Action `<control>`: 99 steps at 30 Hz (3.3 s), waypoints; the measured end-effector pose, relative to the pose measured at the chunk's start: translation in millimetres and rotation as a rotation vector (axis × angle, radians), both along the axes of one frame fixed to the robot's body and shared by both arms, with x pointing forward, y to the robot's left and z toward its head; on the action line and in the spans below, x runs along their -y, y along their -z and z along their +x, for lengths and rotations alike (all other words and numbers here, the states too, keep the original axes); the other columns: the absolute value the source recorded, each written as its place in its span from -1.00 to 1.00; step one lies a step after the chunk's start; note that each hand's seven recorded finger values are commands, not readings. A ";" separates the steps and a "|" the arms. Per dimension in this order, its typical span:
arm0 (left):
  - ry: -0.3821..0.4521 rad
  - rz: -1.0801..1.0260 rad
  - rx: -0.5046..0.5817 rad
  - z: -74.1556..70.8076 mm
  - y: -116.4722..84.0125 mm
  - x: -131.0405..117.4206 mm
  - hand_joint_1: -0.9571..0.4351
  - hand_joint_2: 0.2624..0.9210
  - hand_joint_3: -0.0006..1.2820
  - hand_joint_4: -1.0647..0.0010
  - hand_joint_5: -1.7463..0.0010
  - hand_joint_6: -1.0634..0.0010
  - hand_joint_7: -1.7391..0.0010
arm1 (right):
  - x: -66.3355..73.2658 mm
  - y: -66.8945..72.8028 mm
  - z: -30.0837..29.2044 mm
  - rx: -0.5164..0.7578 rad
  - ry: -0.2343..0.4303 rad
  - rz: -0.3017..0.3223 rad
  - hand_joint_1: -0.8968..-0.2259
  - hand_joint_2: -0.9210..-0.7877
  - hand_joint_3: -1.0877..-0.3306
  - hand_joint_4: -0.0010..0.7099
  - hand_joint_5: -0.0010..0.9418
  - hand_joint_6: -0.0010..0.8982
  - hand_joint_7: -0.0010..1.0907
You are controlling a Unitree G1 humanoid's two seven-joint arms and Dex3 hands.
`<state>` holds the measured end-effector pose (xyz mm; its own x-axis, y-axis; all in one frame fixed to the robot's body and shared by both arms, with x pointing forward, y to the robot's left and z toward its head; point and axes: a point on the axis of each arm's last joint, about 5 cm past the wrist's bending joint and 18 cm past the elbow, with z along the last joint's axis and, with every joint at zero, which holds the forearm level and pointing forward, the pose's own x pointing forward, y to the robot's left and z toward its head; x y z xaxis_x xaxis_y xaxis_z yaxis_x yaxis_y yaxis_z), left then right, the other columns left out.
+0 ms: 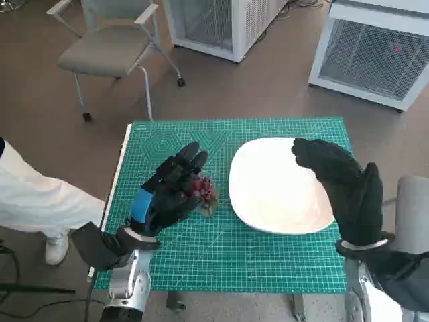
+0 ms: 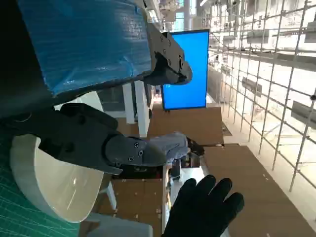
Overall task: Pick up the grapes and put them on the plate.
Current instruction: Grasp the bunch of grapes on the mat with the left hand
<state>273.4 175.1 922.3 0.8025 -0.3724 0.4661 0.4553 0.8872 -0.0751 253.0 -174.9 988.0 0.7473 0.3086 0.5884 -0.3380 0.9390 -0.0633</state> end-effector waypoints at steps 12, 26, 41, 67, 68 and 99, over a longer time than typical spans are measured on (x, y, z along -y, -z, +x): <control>0.007 0.000 -0.005 0.1 0.3 -0.3 -0.15 1.00 -0.77 0.38 1.00 0.11 1.00 | 0.3 0.5 0.1 0.005 0.003 0.001 0.12 -1.00 0.25 -0.21 -0.06 -0.71 0.70; 0.022 0.002 -0.012 0.4 1.8 -1.0 -0.15 1.00 -0.78 0.39 1.00 0.11 1.00 | 0.9 1.2 0.3 0.008 0.006 0.002 0.12 -1.00 0.26 -0.21 -0.06 -0.71 0.70; 0.018 0.033 0.000 3.9 -3.7 -5.7 -0.22 1.00 -0.80 0.47 1.00 0.19 1.00 | 1.2 0.8 0.4 0.011 0.006 0.002 0.11 -1.00 0.25 -0.22 -0.07 -0.72 0.70; -0.433 1.211 -0.011 3.3 -87.9 -24.2 0.18 0.43 -0.99 0.91 0.99 0.65 0.98 | 1.8 -2.1 0.9 0.026 0.010 0.004 0.12 -1.00 0.27 -0.22 -0.09 -0.73 0.69; -0.436 1.232 -0.020 3.9 -88.3 -21.2 0.18 0.43 -0.99 0.90 0.99 0.63 0.98 | 1.8 -2.1 0.8 0.026 0.010 0.004 0.13 -1.00 0.27 -0.22 -0.09 -0.73 0.69; -0.412 1.557 -0.205 46.0 -75.9 42.5 0.13 0.47 -0.99 0.77 0.99 0.51 0.99 | 7.1 -3.8 -2.0 0.038 0.027 -0.013 0.13 -1.00 0.24 -0.22 -0.10 -0.72 0.69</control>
